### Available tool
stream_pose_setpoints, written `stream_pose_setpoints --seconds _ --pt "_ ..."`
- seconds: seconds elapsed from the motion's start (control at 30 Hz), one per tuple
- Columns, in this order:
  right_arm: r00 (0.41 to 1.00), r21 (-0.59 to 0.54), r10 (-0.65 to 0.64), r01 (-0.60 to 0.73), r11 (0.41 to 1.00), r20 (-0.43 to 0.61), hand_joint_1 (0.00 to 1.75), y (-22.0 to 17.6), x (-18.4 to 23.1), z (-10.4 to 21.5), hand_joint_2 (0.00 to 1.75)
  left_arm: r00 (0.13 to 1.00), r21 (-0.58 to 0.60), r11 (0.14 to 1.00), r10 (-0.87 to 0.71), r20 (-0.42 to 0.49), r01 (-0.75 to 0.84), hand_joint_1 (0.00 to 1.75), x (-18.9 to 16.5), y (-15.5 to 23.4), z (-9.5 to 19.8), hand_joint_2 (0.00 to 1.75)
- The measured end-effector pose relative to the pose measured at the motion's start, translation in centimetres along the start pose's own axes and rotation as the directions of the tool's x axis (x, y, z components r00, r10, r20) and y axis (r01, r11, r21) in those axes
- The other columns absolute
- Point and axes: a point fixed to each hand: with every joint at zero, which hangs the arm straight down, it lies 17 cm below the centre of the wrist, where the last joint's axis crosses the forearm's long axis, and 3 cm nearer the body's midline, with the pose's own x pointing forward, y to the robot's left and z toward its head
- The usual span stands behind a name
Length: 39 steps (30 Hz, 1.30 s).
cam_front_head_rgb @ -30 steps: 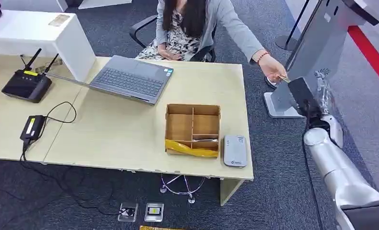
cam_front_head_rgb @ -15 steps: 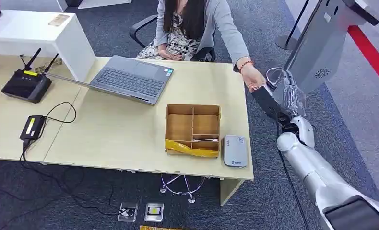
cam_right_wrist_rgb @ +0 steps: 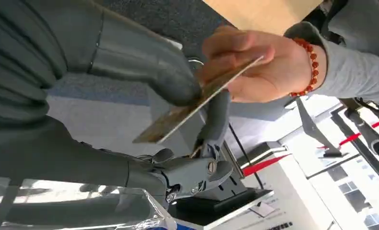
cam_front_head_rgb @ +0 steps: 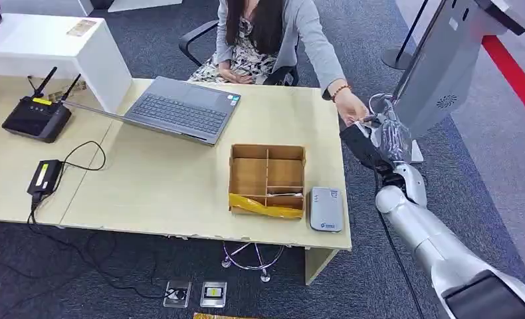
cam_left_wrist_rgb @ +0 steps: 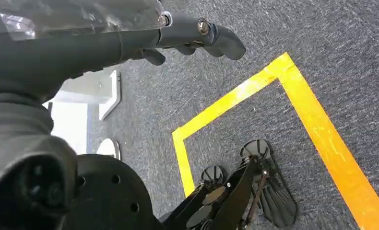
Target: Pass the card to the sensor for recognition and then transmit it.
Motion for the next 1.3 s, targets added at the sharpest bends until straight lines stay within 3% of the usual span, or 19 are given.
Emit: stream_pose_setpoints --seconds 0.73,1.3 --pt "0.999 -0.008 -0.024 0.024 1.000 0.029 1.75 0.1 0.8 0.0 1.75 0.999 0.004 0.999 -0.033 -0.013 0.033 0.00 -0.5 0.2 -0.1 0.00" --pt "0.998 0.067 -0.055 0.057 0.996 -0.034 1.75 4.7 -2.6 5.7 1.75 1.000 0.007 1.000 -0.022 -0.006 0.022 0.00 -0.5 0.4 -0.2 0.00"
